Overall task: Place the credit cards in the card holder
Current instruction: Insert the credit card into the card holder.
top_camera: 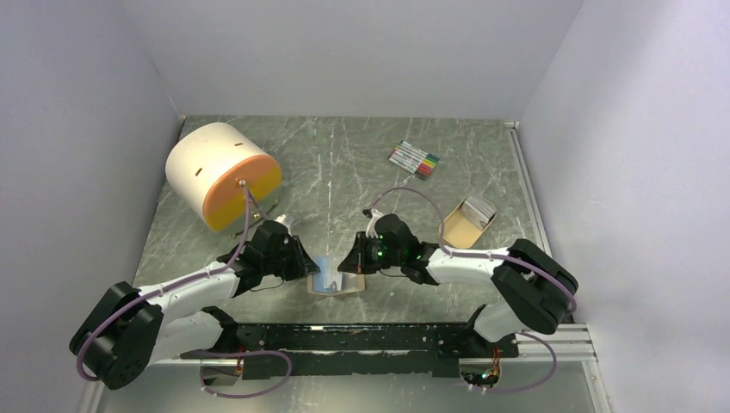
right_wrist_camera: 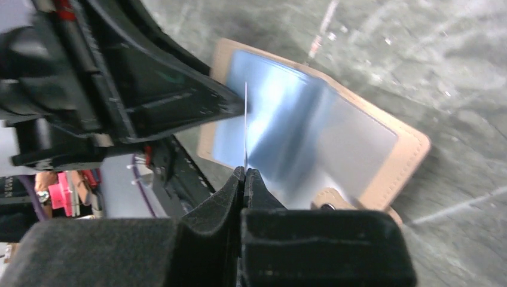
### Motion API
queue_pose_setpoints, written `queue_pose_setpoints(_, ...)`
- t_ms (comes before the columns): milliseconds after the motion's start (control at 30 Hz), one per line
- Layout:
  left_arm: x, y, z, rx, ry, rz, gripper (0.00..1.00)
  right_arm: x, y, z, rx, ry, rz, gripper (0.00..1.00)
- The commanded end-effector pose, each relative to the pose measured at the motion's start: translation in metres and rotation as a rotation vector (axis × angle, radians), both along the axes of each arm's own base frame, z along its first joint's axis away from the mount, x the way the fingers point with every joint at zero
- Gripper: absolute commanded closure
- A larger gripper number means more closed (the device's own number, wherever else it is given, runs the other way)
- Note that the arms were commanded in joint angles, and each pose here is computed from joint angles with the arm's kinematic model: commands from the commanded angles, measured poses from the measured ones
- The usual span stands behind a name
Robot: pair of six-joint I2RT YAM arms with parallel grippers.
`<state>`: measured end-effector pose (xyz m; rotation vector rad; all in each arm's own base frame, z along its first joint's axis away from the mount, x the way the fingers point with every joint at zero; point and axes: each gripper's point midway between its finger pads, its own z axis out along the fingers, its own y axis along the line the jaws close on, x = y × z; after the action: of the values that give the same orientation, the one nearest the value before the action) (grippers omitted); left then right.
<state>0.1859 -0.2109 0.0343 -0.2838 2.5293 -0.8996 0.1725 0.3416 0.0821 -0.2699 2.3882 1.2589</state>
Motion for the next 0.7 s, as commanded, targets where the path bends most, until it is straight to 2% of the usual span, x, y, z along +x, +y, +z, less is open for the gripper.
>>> queue_pose_setpoints(0,0.003,0.003,-0.001,0.053,0.003,-0.003,0.71,0.003,-0.003,-0.015,-0.01,-0.037,0.003,1.0)
queue_pose_setpoints(100,0.003,0.005,-0.003,0.071,0.01,0.001,0.72,0.004,-0.007,-0.022,-0.032,-0.032,-0.011,1.0)
queue_pose_setpoints(167,0.004,0.005,-0.001,0.064,0.001,0.001,0.83,0.007,-0.012,-0.027,-0.033,-0.027,-0.019,1.0)
queue_pose_setpoints(300,0.005,0.002,0.002,0.046,-0.013,-0.01,0.91,0.01,-0.017,-0.024,-0.008,-0.011,-0.009,1.0)
queue_pose_setpoints(433,0.004,0.002,-0.001,0.055,-0.003,-0.014,0.91,0.014,-0.026,-0.026,-0.025,-0.01,-0.028,1.0)
queue_pose_setpoints(533,0.002,0.002,-0.003,0.052,0.007,-0.015,0.81,0.016,-0.028,-0.028,-0.024,-0.003,-0.041,1.0)
queue_pose_setpoints(667,0.001,0.004,-0.002,0.052,0.004,-0.009,0.81,0.016,-0.029,-0.032,-0.024,0.019,-0.048,1.0)
